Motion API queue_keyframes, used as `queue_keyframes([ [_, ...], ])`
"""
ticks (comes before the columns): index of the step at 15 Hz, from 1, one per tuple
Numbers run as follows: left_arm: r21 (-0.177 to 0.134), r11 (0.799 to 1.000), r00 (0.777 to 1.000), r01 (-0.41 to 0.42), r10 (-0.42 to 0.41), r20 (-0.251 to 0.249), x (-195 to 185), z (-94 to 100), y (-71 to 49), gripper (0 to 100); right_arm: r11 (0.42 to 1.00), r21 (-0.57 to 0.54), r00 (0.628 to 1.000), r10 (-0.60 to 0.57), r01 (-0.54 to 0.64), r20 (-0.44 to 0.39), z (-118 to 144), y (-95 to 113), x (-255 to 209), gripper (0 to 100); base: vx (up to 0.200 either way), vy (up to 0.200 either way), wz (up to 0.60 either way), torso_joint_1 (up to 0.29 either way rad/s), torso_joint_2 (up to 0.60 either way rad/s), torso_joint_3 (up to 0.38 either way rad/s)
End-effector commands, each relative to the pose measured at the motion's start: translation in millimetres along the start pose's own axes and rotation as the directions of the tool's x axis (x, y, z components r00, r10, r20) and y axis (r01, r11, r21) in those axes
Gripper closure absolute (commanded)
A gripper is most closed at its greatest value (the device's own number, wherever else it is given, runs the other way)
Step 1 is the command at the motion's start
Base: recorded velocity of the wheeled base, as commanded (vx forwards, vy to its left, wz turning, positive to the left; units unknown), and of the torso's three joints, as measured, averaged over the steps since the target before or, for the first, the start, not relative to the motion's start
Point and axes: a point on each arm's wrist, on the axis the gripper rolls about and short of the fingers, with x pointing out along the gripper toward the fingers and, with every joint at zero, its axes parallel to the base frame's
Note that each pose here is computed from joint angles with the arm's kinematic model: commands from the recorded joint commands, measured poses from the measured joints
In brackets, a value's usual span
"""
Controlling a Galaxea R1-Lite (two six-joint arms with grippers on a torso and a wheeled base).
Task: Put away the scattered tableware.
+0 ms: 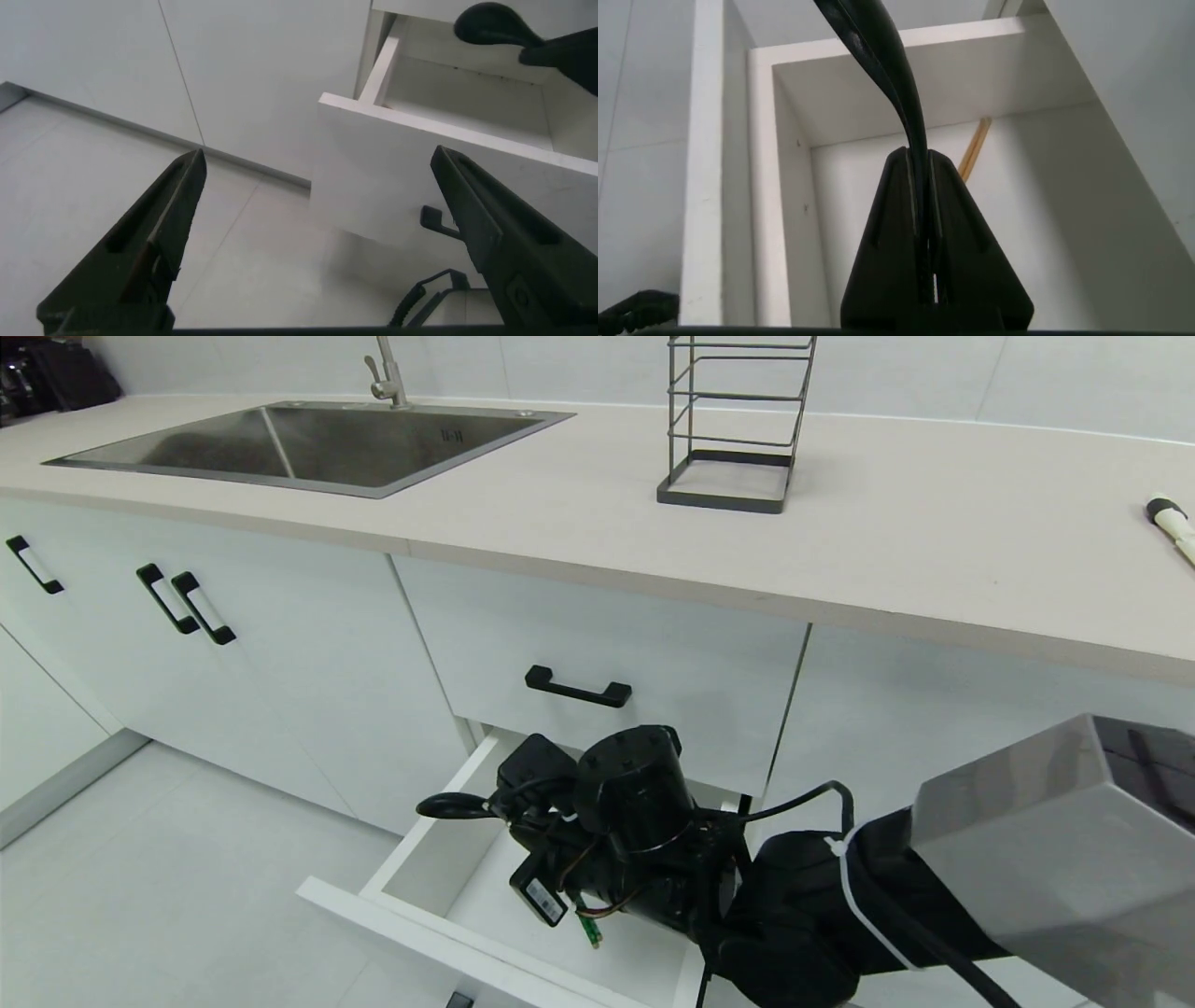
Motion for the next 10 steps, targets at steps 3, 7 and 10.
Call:
queue_keyframes([
  [3,0.0,1.0,1.0,-0.001,0.001,0.001,0.0,0.1,0.0,0,0.999,0.01,0.999,-0.032,0.032,-0.033,-17.1,-12.9,24.7,100,0.0,0.0,0.0,0.0,0.0,0.0],
  [7,0.0,1.0,1.0,-0.001,0.001,0.001,0.0,0.1,0.0,0,0.999,0.016,0.998,-0.051,0.052,-0.045,-27.8,-21.1,39.3,100,0.0,0.0,0.0,0.0,0.0,0.0],
  [10,0.0,1.0,1.0,-0.001,0.001,-0.001,0.0,-0.1,0.0,0,0.998,0.018,0.995,-0.063,0.065,-0.078,-42.5,-27.4,48.4,100,0.0,0.0,0.0,0.0,0.0,0.0],
])
